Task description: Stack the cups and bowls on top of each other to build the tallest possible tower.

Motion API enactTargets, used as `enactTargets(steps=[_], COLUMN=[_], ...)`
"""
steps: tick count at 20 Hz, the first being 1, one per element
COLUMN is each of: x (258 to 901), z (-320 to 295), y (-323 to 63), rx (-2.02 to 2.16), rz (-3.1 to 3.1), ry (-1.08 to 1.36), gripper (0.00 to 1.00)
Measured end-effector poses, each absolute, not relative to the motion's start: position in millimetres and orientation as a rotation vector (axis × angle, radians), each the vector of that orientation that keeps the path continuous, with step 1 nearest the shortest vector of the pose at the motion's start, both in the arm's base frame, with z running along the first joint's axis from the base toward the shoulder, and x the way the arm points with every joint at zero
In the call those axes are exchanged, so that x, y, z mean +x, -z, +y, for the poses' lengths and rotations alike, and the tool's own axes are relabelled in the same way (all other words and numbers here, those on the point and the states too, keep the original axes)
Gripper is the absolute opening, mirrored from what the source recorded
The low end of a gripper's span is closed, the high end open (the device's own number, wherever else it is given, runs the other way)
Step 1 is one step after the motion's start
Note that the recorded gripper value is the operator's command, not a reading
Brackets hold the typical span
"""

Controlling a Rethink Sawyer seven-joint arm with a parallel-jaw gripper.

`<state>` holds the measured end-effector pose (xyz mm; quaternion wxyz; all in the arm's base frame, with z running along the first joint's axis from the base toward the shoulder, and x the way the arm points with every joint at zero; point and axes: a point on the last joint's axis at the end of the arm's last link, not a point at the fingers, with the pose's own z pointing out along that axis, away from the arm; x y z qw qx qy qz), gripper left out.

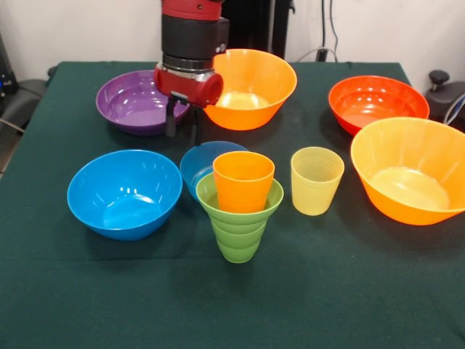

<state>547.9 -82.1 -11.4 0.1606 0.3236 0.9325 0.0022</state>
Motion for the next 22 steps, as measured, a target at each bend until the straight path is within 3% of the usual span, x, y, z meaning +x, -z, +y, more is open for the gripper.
enactTargets(steps=[22], x=[535.0], z=[-69.2], y=[38.9], rx=[0.929], rz=[2.703], ry=[-0.006], gripper=[1.00])
